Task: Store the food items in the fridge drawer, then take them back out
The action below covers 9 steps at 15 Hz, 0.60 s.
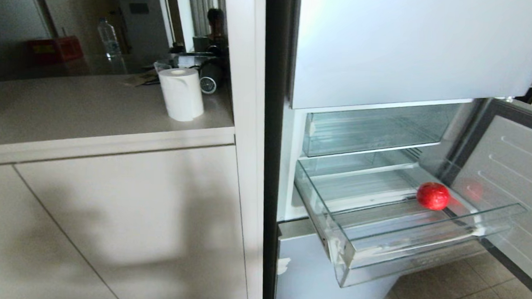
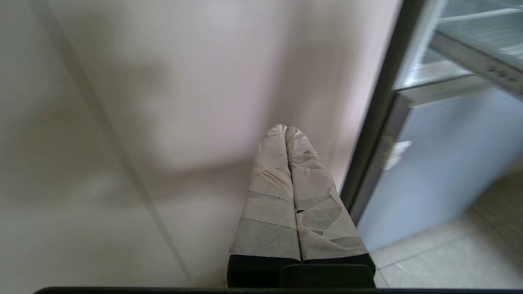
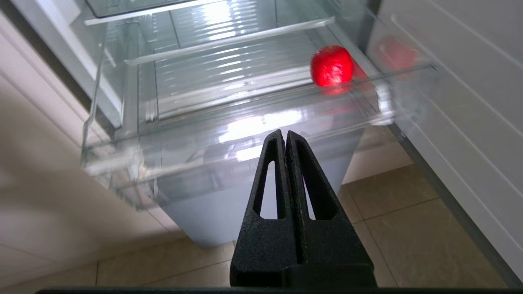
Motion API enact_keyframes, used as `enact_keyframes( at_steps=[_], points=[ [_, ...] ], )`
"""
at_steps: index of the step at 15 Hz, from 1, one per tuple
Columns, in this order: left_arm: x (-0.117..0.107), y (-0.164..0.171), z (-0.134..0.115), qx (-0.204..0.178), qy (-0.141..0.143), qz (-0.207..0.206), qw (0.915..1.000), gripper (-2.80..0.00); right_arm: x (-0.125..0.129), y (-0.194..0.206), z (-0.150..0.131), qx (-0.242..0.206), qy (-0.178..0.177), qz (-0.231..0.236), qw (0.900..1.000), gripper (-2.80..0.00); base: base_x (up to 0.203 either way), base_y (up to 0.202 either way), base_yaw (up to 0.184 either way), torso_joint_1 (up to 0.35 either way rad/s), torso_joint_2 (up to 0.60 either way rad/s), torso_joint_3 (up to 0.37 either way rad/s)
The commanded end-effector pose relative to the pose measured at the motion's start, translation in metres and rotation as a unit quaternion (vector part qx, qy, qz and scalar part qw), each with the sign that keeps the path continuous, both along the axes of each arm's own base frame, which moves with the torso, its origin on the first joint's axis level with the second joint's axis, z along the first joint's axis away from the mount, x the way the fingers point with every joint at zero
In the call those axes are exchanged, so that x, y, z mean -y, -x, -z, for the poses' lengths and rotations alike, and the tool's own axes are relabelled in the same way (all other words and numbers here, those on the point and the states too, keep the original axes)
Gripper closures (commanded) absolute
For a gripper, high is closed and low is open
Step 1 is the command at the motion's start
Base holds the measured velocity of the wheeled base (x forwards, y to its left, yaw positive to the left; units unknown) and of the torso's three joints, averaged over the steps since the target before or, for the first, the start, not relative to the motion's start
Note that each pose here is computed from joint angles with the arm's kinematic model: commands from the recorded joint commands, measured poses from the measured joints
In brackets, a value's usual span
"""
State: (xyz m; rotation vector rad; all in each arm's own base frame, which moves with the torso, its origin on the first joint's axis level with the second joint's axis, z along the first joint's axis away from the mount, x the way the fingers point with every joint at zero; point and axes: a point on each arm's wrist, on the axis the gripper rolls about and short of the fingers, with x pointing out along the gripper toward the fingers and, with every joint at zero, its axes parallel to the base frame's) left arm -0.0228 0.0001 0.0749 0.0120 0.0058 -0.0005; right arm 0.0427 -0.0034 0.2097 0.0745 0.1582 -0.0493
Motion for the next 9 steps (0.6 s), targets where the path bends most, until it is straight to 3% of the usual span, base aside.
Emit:
enact_keyframes(
  at_steps=[1, 3, 9],
  points=[
    [0.000, 0.000, 0.000, -0.001, 0.000, 0.000, 1.0000, 0.00, 0.008, -0.022, 0.002, -0.043, -0.005, 0.043, 0.998, 0.00, 0.000, -0.006, 0.159, -0.032, 0.06, 0.040],
    [0.000, 0.000, 0.000, -0.001, 0.000, 0.000, 1.0000, 0.00, 0.019, -0.044, 0.006, -0.078, -0.003, 0.072, 0.994, 0.00, -0.002, -0.008, 0.117, -0.012, 0.05, 0.016],
    [0.000, 0.000, 0.000, -0.001, 0.000, 0.000, 1.0000, 0.00, 0.052, -0.120, -0.011, -0.164, 0.020, 0.087, 0.982, 0.00, 0.000, 0.000, 0.000, 0.000, 0.00, 0.000]
  ],
)
